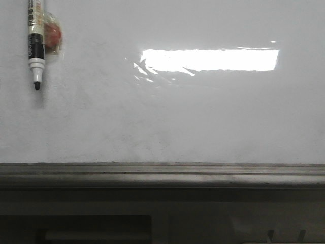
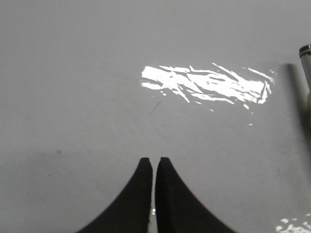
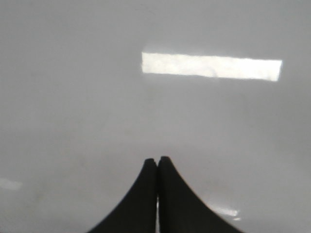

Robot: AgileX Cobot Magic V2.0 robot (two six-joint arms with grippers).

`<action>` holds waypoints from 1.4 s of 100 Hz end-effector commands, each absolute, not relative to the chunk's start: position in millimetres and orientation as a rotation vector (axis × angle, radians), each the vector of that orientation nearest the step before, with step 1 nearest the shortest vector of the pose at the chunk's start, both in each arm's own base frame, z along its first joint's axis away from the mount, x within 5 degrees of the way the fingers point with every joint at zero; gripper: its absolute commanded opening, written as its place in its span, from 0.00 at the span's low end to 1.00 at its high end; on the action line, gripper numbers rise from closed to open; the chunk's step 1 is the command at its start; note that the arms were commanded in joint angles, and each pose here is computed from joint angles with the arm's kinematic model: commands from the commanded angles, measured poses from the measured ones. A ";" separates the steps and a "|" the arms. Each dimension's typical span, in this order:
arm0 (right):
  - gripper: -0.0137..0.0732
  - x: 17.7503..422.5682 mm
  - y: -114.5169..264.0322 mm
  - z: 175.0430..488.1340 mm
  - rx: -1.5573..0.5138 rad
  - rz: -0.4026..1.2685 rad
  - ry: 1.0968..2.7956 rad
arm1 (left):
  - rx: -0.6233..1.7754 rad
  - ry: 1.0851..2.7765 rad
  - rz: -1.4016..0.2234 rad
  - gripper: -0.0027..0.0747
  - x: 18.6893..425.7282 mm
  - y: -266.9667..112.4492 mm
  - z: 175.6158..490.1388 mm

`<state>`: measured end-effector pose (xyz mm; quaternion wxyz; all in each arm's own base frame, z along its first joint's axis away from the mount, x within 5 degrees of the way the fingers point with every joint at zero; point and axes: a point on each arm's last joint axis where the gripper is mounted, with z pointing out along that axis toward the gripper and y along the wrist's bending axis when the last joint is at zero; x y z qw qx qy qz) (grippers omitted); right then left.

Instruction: Write number 6 on whiteboard

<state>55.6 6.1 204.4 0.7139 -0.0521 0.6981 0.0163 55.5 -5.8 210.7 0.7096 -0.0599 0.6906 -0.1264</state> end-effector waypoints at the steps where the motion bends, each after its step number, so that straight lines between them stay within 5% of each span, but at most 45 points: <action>1: 0.08 55.2 3.1 205.8 0.025 0.129 1.465 | -0.258 1.461 -0.383 0.01 54.9 -3.1 203.0; 17: 0.08 55.2 2.3 206.2 0.256 0.370 1.453 | -0.467 1.426 -0.606 0.01 54.8 -2.8 203.9; 29: 0.08 53.8 5.7 211.8 0.238 0.407 1.476 | -0.483 1.414 -0.656 0.01 53.3 -4.2 212.0; 68: 0.11 78.5 22.2 268.0 0.051 0.412 1.792 | -0.106 1.791 -0.489 0.01 70.6 -23.6 287.4; 88: 0.14 100.7 26.8 286.1 0.033 0.432 1.898 | 0.005 1.940 -0.459 0.02 92.6 -29.8 301.3; 97: 0.32 105.1 27.8 287.8 0.032 0.437 1.917 | 0.070 1.964 -0.483 0.10 99.4 -34.8 301.4; 113: 0.73 107.1 28.0 289.6 0.036 0.442 1.920 | 0.095 1.944 -0.639 0.50 109.1 -46.8 303.1; 122: 0.74 107.1 28.1 289.6 0.036 0.443 1.919 | 0.124 1.930 -0.705 0.65 116.3 -53.2 303.2; 140: 0.74 107.1 28.1 289.7 0.038 0.445 1.919 | 0.165 1.924 -0.823 0.66 132.2 -67.0 299.7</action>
